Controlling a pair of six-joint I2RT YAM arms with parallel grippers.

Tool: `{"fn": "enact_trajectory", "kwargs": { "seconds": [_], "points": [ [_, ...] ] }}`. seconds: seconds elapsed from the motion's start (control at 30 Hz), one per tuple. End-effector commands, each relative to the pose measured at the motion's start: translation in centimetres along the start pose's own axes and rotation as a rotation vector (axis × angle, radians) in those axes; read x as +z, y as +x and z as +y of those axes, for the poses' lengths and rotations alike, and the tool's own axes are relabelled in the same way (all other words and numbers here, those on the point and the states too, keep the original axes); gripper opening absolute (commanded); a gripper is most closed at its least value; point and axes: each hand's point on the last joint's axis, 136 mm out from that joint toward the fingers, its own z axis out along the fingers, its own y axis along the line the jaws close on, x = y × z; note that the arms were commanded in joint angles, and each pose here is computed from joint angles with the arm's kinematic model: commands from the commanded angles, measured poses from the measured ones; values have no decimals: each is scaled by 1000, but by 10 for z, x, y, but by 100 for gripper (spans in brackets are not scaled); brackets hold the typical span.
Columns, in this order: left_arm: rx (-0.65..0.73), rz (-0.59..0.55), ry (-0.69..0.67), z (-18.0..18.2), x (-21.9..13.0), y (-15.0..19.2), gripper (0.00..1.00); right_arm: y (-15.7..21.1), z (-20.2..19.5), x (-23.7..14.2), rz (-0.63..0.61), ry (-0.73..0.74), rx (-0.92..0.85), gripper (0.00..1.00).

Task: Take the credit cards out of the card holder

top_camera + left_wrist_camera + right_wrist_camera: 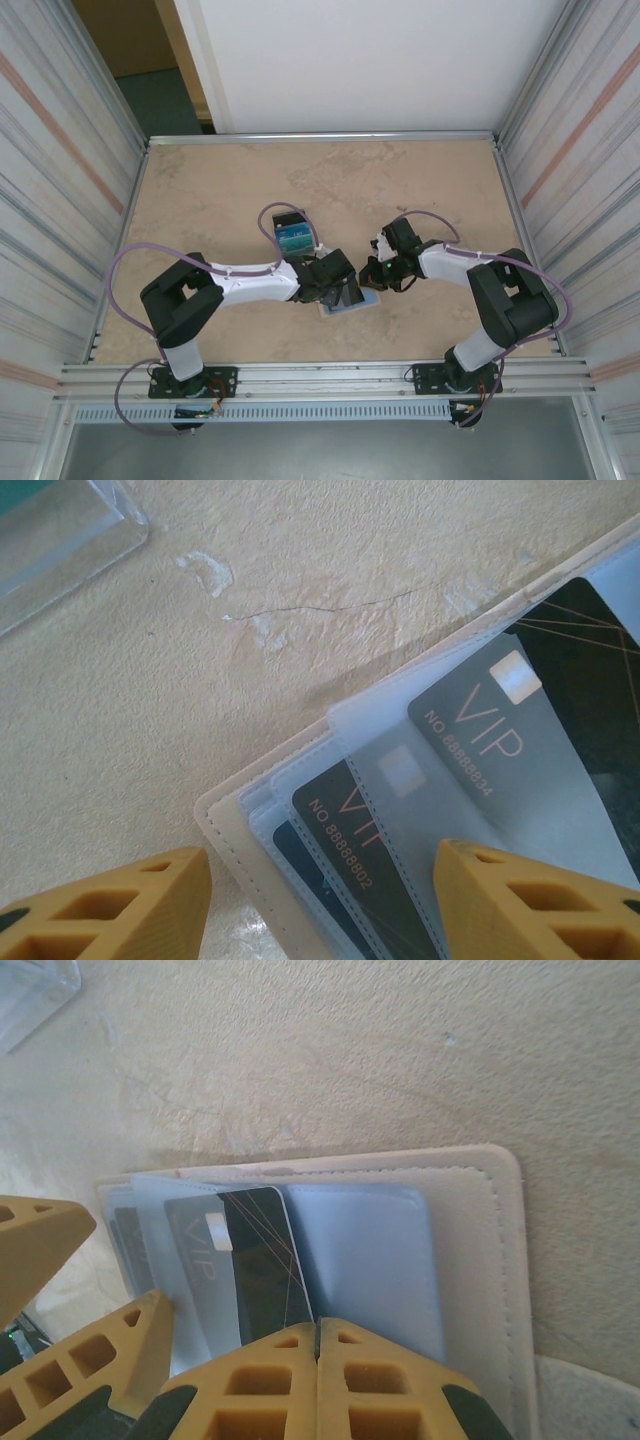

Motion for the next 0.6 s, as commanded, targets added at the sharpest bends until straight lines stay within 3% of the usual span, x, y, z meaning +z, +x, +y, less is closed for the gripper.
{"fn": "enact_trajectory", "kwargs": {
  "seconds": [0.0,0.23,0.57],
  "points": [
    [27,50,-49,7,5,12,60,5,11,-2,13,-72,2,3],
    [29,65,-54,8,8,17,59,5,19,1,23,-151,24,21],
    [26,70,-59,9,8,18,59,11,-7,17,54,-77,68,27]
  ]
}}
